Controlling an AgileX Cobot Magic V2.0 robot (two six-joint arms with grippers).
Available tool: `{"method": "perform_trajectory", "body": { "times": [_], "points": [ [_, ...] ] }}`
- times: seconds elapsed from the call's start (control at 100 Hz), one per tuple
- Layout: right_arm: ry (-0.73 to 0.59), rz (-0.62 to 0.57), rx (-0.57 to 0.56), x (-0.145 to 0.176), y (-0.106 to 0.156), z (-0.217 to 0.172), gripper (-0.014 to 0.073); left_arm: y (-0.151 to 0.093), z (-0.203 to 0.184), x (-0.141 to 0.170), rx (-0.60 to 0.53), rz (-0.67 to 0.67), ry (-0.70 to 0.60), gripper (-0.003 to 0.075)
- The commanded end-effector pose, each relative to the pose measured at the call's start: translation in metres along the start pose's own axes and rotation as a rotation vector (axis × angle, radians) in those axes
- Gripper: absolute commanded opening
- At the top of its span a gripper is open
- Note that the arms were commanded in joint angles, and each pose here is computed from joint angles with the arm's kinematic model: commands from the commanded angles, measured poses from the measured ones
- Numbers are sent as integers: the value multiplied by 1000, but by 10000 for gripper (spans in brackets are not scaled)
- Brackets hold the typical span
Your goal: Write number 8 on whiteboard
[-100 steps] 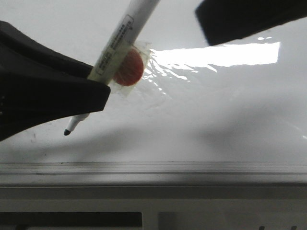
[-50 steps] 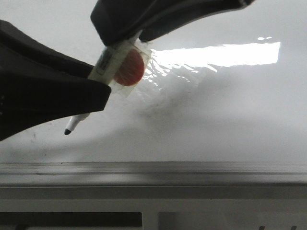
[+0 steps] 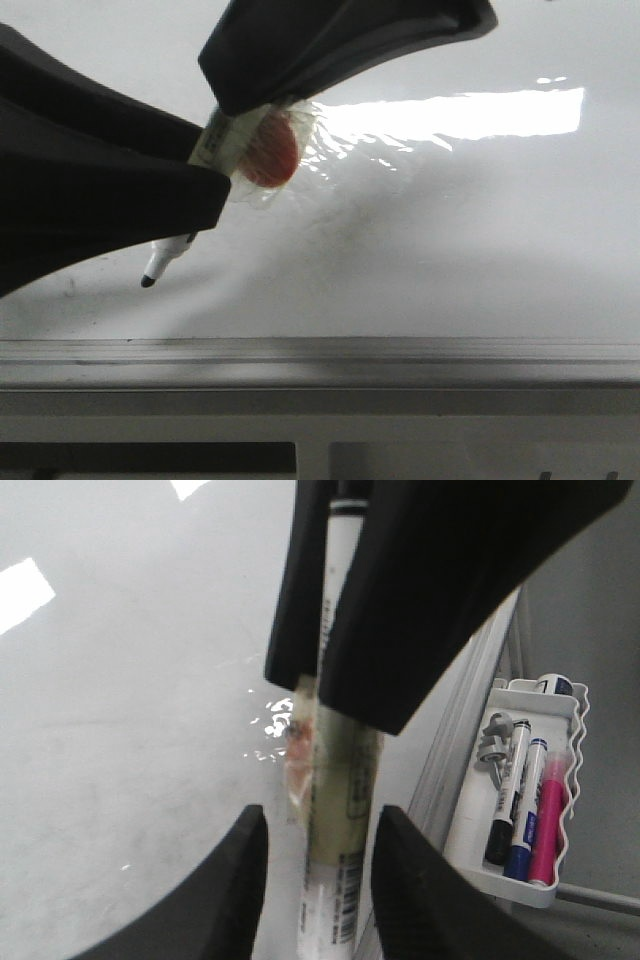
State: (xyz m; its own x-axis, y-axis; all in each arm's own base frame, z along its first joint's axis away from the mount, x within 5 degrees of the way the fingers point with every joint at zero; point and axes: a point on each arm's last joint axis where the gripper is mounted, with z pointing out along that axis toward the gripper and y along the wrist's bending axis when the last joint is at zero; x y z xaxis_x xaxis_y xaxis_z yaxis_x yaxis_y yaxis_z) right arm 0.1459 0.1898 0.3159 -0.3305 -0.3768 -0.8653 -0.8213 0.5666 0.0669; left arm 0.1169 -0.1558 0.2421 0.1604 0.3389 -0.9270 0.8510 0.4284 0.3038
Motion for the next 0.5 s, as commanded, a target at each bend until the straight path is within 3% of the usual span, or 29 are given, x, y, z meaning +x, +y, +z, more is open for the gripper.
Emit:
{"method": "perform_trajectory", "body": {
  "times": [0.0,0.12,0.3,0.49],
  "points": [
    [-117,7,18,-19,-1,-10,-69,6,-9,-19,-39,-17,-71,257],
    [-146,89,20,-22,-2,-17,-58,11,-31,-22,-107,-54,-24,257],
    [-221,138,60,-30,-11,-37,-58,14,-68,-44,-180,-100,-204,257],
    [-240,147,157,-52,-34,-61,-58,14,-78,-47,-200,-142,-230,257]
  ]
}}
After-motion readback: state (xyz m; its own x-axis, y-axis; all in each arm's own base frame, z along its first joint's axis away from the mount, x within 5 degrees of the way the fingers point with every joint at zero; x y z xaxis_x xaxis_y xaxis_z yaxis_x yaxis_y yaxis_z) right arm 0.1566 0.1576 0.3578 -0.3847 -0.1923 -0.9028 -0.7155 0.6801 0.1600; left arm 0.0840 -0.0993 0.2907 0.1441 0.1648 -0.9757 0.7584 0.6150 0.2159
